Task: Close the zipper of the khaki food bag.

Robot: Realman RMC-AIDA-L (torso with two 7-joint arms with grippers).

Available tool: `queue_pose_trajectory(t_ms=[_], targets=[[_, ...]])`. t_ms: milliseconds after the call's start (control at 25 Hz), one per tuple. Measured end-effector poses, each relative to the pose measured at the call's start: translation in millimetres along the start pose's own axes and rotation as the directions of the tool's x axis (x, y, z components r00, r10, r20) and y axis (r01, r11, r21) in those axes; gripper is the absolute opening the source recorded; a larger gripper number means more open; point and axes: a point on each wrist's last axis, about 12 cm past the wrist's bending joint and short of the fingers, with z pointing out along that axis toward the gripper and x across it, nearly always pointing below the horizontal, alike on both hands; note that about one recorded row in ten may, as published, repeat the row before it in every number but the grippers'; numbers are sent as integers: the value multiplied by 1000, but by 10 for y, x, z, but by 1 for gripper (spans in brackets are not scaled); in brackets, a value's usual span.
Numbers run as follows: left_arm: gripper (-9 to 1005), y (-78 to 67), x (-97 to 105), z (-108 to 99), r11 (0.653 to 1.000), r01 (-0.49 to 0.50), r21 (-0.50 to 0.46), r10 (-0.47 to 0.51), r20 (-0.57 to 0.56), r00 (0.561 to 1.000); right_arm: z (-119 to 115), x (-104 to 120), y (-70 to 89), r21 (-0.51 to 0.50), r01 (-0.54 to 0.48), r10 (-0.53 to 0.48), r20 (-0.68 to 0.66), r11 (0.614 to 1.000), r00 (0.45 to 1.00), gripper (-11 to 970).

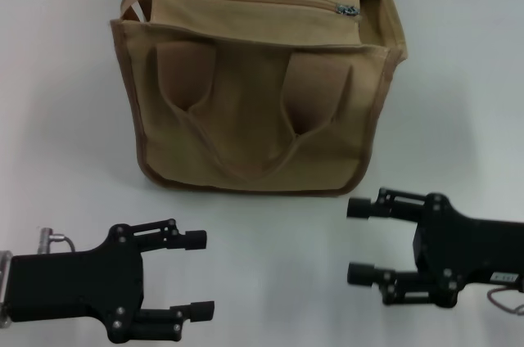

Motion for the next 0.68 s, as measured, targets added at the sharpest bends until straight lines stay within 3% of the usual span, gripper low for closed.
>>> queue_pose_trajectory(t_ms=[240, 400, 680], targets=[[784, 56, -38, 47, 1000, -14, 24, 15, -13, 1000, 71, 5, -9, -70, 9, -14, -73, 997, 997, 772], [784, 74, -60, 69, 999, -20, 42, 21, -18, 1000, 132, -98, -81, -125, 68, -84, -129, 990, 988, 772], [784, 59, -74, 64, 998, -7, 56, 7, -9, 1000, 196, -175, -141, -149, 101, -122, -141, 984, 982, 773]])
